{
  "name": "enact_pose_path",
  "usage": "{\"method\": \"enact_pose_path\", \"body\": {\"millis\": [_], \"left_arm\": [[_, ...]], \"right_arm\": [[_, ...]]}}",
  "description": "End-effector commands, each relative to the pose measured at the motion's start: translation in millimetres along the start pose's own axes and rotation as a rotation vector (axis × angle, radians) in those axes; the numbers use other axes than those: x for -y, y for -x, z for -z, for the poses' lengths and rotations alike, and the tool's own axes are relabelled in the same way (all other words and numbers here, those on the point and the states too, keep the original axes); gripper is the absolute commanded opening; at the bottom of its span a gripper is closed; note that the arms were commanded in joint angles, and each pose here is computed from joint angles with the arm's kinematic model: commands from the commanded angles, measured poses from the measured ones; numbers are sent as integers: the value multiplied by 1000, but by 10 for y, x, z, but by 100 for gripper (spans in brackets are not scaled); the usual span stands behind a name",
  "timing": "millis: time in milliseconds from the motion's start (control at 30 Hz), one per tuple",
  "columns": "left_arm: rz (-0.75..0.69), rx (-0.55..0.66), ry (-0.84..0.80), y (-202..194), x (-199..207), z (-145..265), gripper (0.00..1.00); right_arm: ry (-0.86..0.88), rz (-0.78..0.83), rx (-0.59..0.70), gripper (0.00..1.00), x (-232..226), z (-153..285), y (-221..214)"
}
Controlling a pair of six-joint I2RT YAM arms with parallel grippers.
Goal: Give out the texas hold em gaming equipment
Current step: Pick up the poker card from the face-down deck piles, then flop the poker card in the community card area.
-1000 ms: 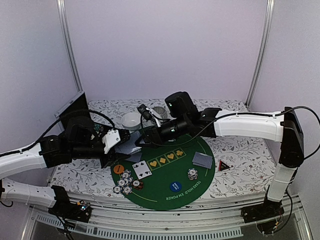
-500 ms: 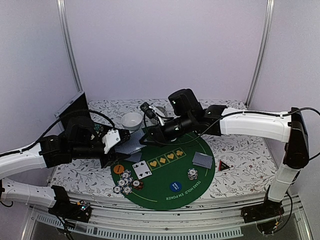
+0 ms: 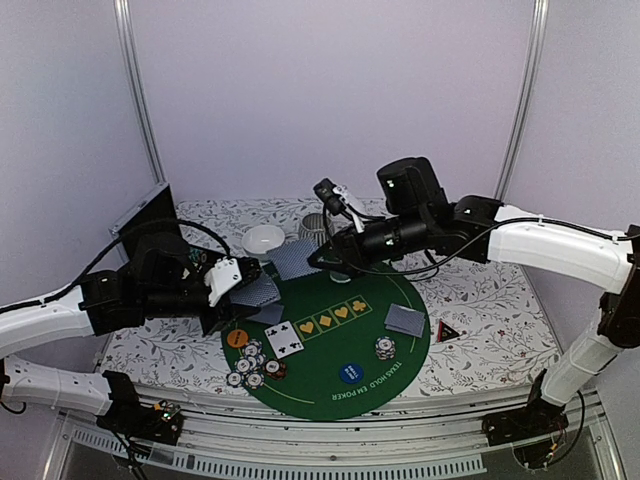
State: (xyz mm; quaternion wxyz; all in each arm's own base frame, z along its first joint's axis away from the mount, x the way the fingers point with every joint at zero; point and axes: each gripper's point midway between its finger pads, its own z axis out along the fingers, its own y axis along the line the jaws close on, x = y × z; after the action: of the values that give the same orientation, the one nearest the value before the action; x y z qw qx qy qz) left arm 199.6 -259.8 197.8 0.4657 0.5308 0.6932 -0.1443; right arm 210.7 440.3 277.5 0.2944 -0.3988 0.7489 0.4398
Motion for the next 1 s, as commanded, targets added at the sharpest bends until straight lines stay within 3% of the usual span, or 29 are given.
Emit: {"method": "enact_pose_path", "body": {"millis": [0, 167, 300, 467, 600, 733, 967], "left_arm": [[25, 11, 89, 61, -200, 23, 43], [76, 4, 185, 48, -436, 69, 44], [110, 7, 237, 39, -579, 112, 44], [129, 12, 276, 22, -671, 160, 44], [130, 23, 271, 31, -661, 174, 44], [131, 26, 265, 35, -655, 173, 44], [131, 30, 258, 43, -645, 175, 44]], "right_arm": [[-252, 62, 74, 2, 397, 415, 82], [-599, 202, -28, 2, 1083, 480, -186], [-711, 387, -111, 2, 1404, 248, -257], [-831, 736, -204, 2, 1625, -222, -313], [-801, 944, -300, 2, 1616, -625, -544], [-661, 1087, -393, 2, 1487, -935, -1000], [-549, 1169, -555, 2, 1562, -1078, -1544]]}}
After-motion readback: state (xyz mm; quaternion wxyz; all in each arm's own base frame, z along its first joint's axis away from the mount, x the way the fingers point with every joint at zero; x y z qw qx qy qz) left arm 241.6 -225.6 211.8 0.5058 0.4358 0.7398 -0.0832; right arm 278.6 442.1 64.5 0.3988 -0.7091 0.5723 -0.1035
